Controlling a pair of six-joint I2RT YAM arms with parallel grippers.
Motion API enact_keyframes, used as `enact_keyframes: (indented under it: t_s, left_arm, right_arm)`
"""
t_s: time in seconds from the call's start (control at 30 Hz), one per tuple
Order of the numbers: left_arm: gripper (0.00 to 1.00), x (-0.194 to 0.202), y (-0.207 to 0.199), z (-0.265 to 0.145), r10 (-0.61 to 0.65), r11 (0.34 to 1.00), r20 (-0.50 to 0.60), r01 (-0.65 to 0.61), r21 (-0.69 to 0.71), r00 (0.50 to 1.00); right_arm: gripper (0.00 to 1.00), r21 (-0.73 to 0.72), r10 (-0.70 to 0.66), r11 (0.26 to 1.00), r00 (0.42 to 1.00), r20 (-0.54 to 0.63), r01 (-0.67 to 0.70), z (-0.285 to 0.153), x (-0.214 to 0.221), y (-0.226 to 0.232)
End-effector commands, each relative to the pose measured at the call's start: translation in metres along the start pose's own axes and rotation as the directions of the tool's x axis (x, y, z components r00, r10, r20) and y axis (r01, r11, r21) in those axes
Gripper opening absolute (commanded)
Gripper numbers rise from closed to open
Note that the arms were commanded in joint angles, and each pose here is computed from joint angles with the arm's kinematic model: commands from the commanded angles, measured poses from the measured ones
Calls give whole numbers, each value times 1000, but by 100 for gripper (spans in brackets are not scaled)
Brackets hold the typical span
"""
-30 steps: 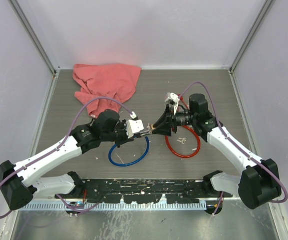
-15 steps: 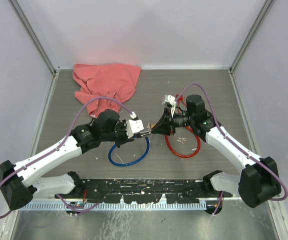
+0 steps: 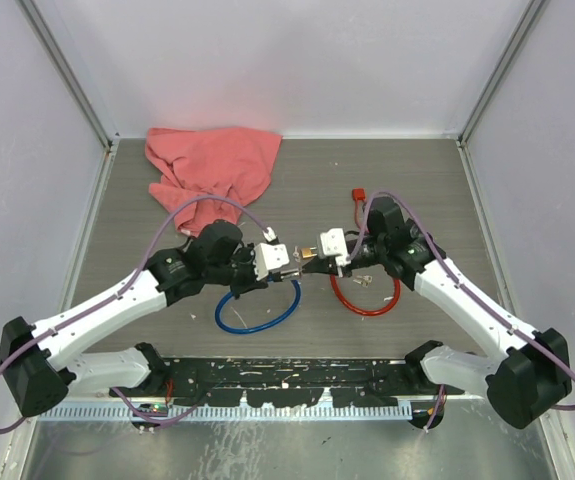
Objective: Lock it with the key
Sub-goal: Lock the lock.
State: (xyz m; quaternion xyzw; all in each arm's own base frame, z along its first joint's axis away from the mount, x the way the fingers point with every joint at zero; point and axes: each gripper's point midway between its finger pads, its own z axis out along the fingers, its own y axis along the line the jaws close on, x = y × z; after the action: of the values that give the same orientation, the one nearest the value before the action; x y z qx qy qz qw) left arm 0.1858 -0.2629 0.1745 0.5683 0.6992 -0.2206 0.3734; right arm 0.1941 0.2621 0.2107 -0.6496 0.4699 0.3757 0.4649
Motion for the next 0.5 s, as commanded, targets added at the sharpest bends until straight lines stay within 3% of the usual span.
enact_keyframes:
  t_s: [0.0, 0.27, 0.47]
  left_arm:
    - [0, -16, -2, -4, 6, 999, 25, -7, 42, 1000]
    - [0, -13, 9, -11, -17, 1000, 26, 16, 27, 1000]
    - [0, -4, 18, -22, -13, 1000, -8, 13, 1, 1000]
  right_arm:
    - [1, -71, -310, 950, 946, -91, 304, -5, 2, 3]
    - [1, -29, -404, 913, 894, -195, 407, -20, -8, -20]
    - [1, 39, -361, 925, 905, -224, 379, -41, -18, -36]
